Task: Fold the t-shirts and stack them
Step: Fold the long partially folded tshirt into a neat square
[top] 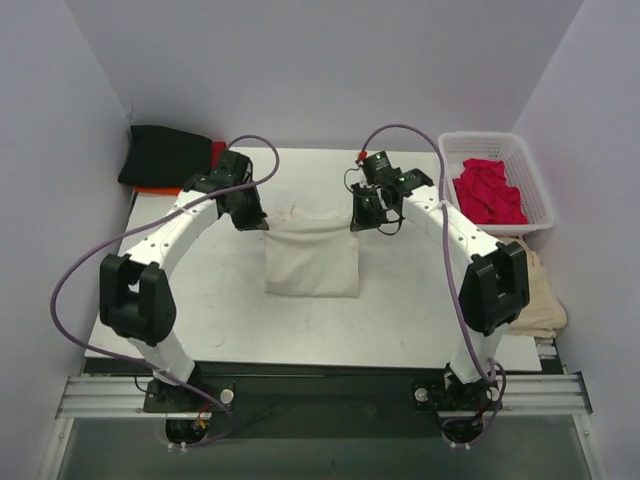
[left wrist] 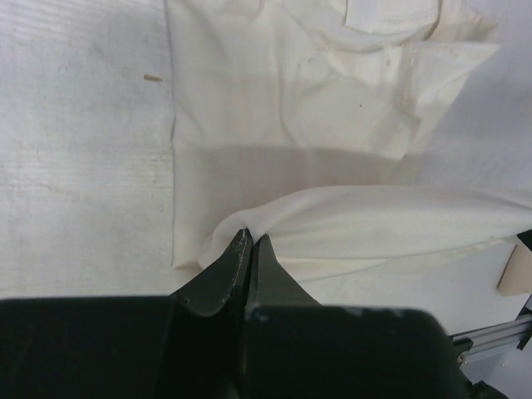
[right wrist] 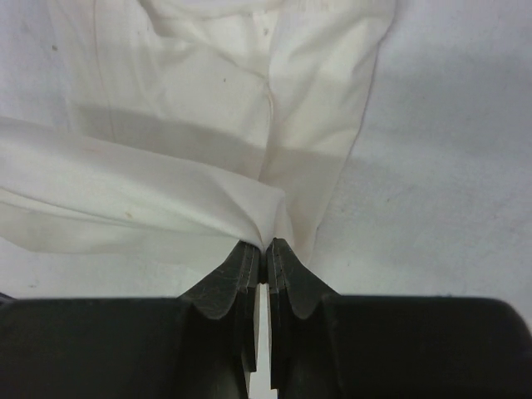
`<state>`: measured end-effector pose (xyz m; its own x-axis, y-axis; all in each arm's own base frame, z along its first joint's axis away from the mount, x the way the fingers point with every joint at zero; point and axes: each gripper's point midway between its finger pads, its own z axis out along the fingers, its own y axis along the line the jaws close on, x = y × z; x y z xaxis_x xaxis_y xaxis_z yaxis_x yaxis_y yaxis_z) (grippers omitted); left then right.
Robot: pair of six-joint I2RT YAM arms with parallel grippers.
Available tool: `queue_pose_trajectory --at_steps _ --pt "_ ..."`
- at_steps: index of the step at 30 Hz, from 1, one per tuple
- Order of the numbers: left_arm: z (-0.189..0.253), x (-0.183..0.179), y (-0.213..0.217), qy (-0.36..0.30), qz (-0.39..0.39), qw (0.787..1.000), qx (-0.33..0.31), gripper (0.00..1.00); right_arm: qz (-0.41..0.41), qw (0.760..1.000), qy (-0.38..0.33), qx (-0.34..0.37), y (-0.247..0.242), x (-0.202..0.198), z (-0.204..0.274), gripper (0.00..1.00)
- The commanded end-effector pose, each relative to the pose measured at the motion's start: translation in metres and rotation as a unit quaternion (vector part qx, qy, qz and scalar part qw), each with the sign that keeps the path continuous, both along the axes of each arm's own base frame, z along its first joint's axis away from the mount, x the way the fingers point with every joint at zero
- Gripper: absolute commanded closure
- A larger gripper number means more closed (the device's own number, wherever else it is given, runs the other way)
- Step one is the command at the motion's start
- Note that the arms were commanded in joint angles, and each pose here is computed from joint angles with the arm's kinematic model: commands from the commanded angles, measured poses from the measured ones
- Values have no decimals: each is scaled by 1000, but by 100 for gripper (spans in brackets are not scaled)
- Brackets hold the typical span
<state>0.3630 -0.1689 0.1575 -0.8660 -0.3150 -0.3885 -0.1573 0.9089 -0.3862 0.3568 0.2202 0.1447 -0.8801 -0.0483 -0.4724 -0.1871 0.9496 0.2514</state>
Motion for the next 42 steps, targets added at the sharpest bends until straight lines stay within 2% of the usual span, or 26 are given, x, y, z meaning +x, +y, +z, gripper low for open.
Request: queue_pose_trajectory --at_steps 1,3,12,18,25,27,28,30,31,35,39,42 --pt "5 41 9 -37 10 999 25 100 -14 1000 -13 -10 -8 27 9 100" --pt "8 56 8 -46 12 999 24 100 -21 1000 -4 -10 -10 39 0 100" --pt "-40 103 3 1 12 999 32 100 -43 999 17 4 -7 85 -27 100" --pt "-45 132 7 -9 29 999 40 100 -48 999 15 17 3 117 -41 100" --pt "-72 156 11 0 41 997 58 100 -55 998 13 39 10 149 -53 100" --pt "-82 160 17 5 47 996 76 80 -66 997 17 47 7 156 -57 93" --pt "-79 165 19 -3 50 996 80 71 -72 996 10 51 5 160 -51 84" --pt "-79 172 27 -14 57 993 103 42 -94 994 2 48 -6 168 -47 76" --pt "-74 178 31 -27 63 992 107 38 -98 994 -5 48 -9 171 -42 72" --pt "-52 191 36 -71 73 989 108 22 -125 991 -30 48 -27 180 -20 68" --pt "-16 195 31 -115 68 987 84 18 -130 989 -42 51 -37 181 -6 66" --pt "-4 186 23 -116 49 990 68 17 -123 991 -34 48 -39 168 -5 66"
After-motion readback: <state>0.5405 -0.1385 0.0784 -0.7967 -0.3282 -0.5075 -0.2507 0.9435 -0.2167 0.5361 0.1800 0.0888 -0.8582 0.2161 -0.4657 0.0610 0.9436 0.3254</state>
